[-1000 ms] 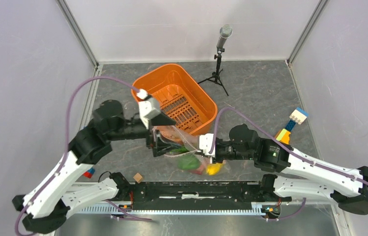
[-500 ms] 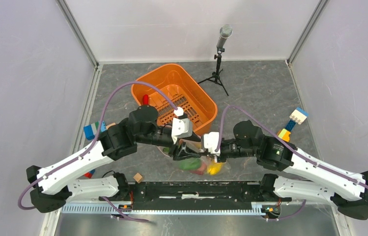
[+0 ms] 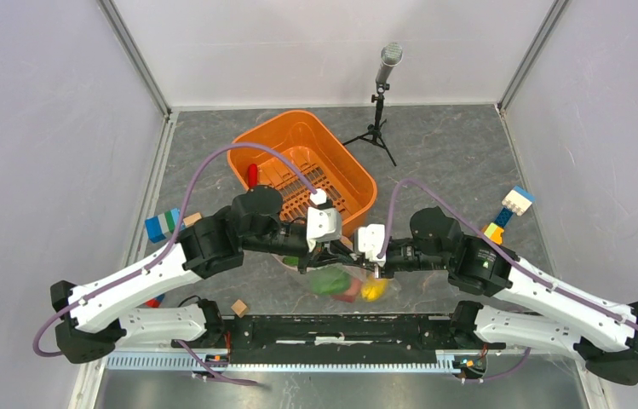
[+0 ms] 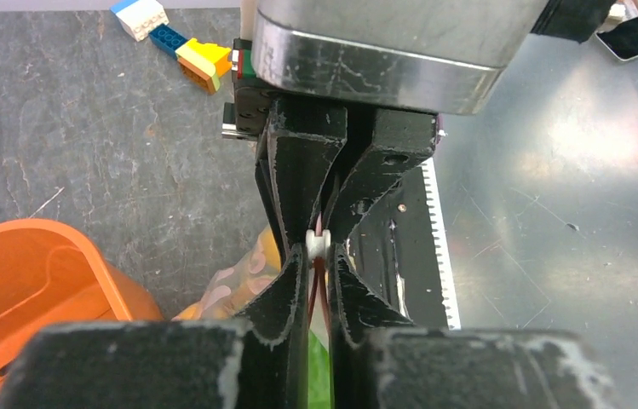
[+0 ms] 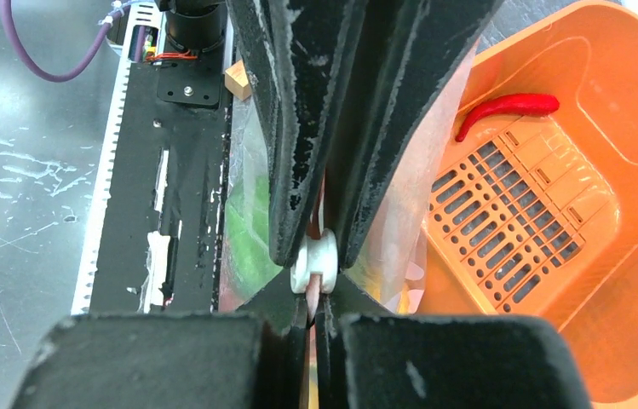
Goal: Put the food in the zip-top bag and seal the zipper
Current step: Zip the zipper food storage bag at the center of the board.
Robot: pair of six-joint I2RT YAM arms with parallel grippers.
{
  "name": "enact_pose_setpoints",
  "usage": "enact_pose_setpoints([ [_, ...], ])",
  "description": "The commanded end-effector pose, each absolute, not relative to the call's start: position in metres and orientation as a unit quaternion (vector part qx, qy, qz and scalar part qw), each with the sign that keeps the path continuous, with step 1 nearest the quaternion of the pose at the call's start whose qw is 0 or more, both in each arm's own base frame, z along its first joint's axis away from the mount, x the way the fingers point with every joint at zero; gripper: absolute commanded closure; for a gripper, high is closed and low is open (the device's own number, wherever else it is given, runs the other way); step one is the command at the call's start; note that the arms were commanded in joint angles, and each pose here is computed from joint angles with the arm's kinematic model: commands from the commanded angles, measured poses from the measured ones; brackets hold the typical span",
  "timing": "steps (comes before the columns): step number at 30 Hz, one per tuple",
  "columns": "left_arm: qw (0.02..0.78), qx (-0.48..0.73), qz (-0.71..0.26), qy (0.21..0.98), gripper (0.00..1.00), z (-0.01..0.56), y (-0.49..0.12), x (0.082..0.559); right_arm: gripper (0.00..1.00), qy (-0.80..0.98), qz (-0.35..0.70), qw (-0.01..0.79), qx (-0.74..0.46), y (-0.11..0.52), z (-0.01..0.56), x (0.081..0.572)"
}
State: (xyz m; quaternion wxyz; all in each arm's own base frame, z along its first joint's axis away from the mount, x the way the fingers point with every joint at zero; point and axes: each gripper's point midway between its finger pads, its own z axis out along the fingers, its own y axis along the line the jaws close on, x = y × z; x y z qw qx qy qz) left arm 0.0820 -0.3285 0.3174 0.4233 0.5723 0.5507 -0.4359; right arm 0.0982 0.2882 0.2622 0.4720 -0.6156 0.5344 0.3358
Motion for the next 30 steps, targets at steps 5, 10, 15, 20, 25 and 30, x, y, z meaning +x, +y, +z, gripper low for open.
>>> enact_pose_setpoints([
  [5,0.456,0.57,-0.408,0.548,0.96,0.324,-0.318,0.089,1.0,0.529,0.335,0.508,-0.591,0.286,0.276,0.107],
  [10,0.449,0.578,-0.378,0.567,0.98,0.311,-0.304,0.092,1.0,0.533,0.335,0.522,-0.576,0.282,0.279,0.11],
  [15,0.456,0.574,-0.352,0.582,0.98,0.3,-0.288,0.095,1.0,0.537,0.333,0.528,-0.567,0.278,0.279,0.113],
  [20,0.461,0.572,-0.327,0.594,0.98,0.295,-0.274,0.099,1.0,0.542,0.331,0.529,-0.563,0.277,0.275,0.114],
  [25,0.485,0.549,-0.338,0.591,0.98,0.308,-0.273,0.101,1.0,0.538,0.345,0.526,-0.562,0.278,0.274,0.109],
  [30,0.481,0.525,-0.39,0.585,0.98,0.33,-0.295,0.096,0.52,0.525,0.382,0.518,-0.558,0.29,0.28,0.102],
])
